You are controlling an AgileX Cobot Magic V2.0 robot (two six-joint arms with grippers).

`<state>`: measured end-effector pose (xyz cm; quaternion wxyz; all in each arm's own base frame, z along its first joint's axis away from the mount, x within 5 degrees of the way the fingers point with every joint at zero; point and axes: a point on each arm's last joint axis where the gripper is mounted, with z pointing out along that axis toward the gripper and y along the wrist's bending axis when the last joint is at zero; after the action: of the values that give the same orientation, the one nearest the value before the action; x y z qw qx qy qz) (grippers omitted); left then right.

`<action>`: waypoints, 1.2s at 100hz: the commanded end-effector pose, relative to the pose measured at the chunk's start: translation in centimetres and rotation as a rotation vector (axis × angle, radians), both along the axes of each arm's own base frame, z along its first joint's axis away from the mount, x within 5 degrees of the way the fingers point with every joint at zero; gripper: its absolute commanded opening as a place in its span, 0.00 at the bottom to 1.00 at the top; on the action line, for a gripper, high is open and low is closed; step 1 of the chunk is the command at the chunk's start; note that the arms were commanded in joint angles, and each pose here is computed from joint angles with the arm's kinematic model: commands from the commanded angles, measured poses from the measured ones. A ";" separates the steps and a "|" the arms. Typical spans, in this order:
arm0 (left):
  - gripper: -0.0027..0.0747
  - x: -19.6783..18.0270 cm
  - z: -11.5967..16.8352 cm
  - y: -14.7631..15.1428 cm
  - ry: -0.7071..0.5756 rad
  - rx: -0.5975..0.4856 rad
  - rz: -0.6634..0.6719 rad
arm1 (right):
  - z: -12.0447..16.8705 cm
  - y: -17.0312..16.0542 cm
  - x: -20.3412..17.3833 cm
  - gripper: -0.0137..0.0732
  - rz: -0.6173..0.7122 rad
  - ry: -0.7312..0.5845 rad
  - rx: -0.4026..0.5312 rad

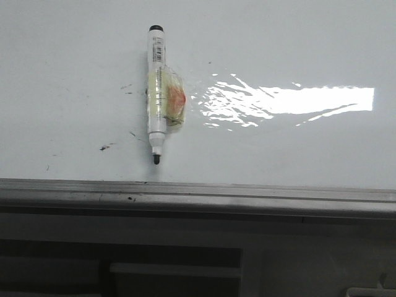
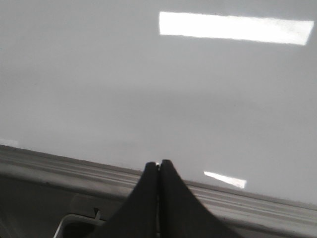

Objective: Write number 5 on whiteboard

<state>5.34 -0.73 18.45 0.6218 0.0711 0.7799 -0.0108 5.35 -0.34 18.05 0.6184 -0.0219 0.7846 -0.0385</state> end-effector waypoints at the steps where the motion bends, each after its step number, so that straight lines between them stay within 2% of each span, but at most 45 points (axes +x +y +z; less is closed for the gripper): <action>1: 0.01 0.0 0.0 0.0 -0.081 -0.021 0.007 | -0.5 -0.1 0.0 0.08 -0.003 -0.007 -0.020; 83: 0.01 0.0 0.0 0.0 -0.081 -0.021 0.007 | -0.5 0.0 0.0 0.08 -0.003 -0.009 -0.020; 95: 0.01 0.1 0.3 0.1 -0.111 -0.037 0.011 | -0.1 0.0 0.1 0.08 0.004 -0.055 -0.020; 98: 0.01 0.1 0.5 0.0 -0.123 -0.074 0.012 | 0.2 0.0 0.1 0.08 0.007 -0.080 -0.020; 105: 0.01 0.1 0.8 -0.2 -0.141 -0.253 0.014 | 0.7 0.1 0.2 0.08 0.016 -0.141 -0.018; 112: 0.01 0.1 1.2 -0.5 -0.133 -0.540 0.017 | 1.3 0.2 0.2 0.08 0.025 -0.207 -0.008; 117: 0.01 0.0 1.3 -0.6 -0.118 -0.697 0.016 | 1.7 0.3 0.2 0.08 0.030 -0.257 0.008; 120: 0.01 0.0 1.4 -0.7 -0.112 -0.755 0.016 | 2.0 0.3 0.2 0.08 0.032 -0.287 0.040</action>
<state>5.41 -1.53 19.61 0.6423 -0.0726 0.7379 -0.1940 5.54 -0.17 19.16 0.6664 -0.0233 0.7446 -0.0310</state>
